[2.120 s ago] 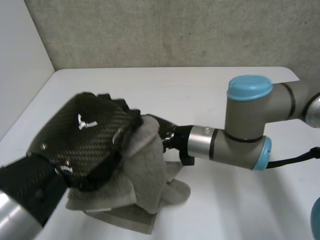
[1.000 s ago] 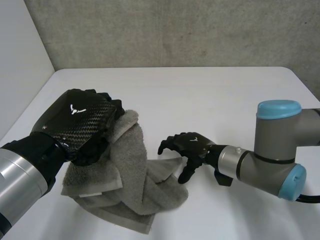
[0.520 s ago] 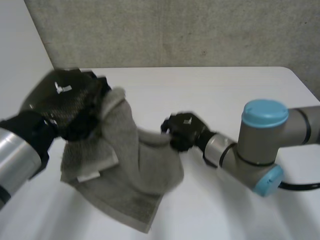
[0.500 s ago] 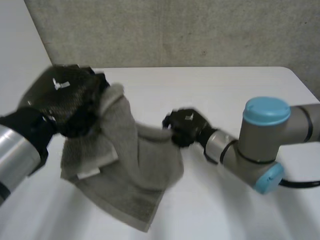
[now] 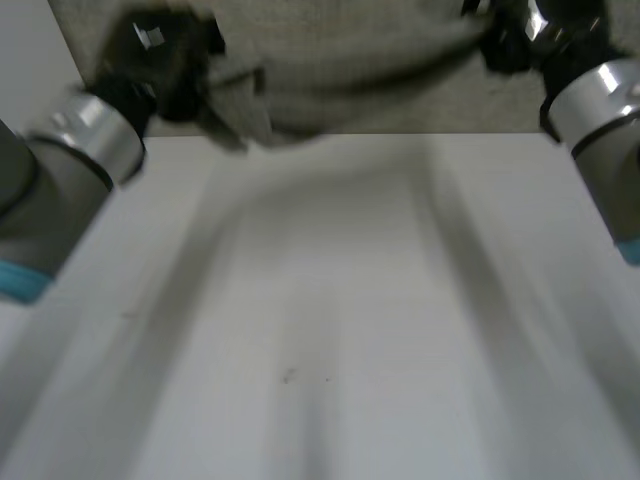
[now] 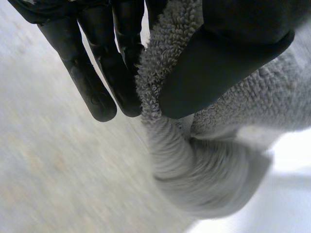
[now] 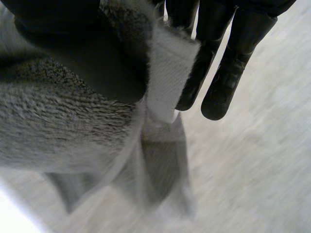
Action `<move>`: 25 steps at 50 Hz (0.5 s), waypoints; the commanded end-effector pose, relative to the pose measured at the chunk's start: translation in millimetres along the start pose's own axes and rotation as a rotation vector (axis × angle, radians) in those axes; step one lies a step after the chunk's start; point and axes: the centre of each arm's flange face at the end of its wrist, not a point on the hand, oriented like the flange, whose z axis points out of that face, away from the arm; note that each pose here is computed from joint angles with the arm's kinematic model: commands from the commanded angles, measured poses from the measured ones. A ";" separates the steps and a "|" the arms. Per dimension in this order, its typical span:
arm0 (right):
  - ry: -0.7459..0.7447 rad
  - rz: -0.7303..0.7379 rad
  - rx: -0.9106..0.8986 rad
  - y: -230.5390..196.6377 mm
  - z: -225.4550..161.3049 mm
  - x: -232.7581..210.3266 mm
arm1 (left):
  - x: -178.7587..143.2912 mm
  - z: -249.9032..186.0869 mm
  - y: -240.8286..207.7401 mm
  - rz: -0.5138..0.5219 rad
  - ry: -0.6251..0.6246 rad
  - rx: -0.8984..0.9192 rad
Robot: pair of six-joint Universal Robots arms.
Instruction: Fold the towel.
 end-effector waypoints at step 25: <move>-0.275 -0.018 -0.932 140.8 -144.1 -34.3 | 62.1 -109.6 110.4 -0.120 0.178 -0.471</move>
